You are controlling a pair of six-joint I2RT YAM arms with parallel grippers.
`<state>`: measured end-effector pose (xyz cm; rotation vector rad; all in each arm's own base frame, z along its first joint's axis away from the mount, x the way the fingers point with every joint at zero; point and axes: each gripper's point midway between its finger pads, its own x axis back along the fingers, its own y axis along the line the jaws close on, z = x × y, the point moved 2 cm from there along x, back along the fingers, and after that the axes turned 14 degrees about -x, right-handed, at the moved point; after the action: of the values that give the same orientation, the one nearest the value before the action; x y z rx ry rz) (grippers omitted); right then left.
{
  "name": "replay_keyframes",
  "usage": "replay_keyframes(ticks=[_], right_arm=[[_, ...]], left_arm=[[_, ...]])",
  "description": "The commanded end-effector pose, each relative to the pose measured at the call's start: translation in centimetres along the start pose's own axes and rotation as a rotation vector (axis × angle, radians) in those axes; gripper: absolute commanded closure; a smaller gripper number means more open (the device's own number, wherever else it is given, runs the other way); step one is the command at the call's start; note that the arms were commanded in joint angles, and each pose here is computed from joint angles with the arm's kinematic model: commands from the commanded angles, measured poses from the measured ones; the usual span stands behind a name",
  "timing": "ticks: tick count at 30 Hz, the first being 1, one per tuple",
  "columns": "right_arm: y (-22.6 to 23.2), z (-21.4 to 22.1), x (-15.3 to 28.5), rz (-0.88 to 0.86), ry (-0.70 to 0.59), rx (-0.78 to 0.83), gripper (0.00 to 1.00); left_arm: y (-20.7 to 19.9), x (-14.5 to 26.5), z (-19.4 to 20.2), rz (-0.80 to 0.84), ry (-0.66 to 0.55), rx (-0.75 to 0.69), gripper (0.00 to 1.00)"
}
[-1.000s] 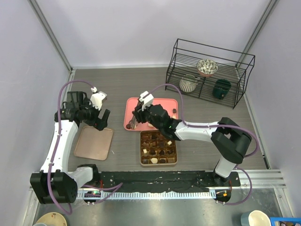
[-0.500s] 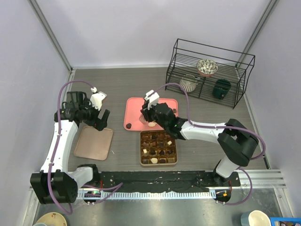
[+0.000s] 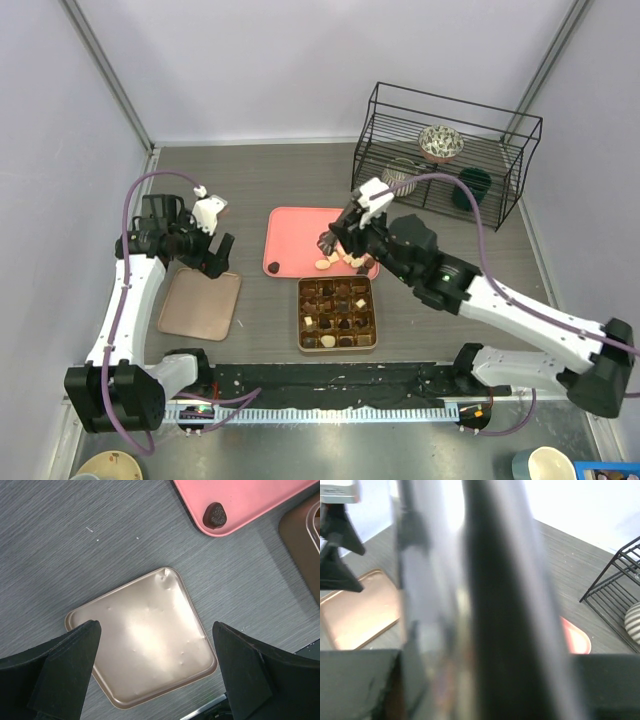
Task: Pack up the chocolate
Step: Pick up the fake chocolate from the plate, then place the fake chocolate in the packing box.
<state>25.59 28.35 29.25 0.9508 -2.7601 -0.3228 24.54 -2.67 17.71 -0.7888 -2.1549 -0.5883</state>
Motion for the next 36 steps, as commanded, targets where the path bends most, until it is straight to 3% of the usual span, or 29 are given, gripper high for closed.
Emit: replay_keyframes(ticks=[1,13,19,27,32,36], right_arm=[[-0.1,1.0,5.3,0.011,0.117,-0.032,0.7],[0.6,5.8,13.5,-0.033,0.365,-0.159,0.64],[0.5,7.3,14.3,-0.035,0.383,-0.186,0.63],[0.3,7.3,13.9,-0.029,0.353,-0.181,0.55],[-0.2,6.7,13.8,0.003,0.314,-0.179,0.6],[-2.5,6.0,14.3,0.137,0.297,-0.139,0.66]], left_arm=[[-0.1,0.3,-0.4,0.014,-0.018,-0.002,0.0],[-0.2,0.6,-0.6,0.016,-0.018,0.009,0.0],[-0.2,0.9,-0.9,0.023,-0.023,0.016,0.0],[-0.3,0.9,-0.9,0.027,-0.019,0.014,0.0],[-0.2,0.9,-0.9,0.023,-0.017,0.004,0.0],[-0.2,1.0,-0.9,0.02,-0.022,0.001,0.0]])
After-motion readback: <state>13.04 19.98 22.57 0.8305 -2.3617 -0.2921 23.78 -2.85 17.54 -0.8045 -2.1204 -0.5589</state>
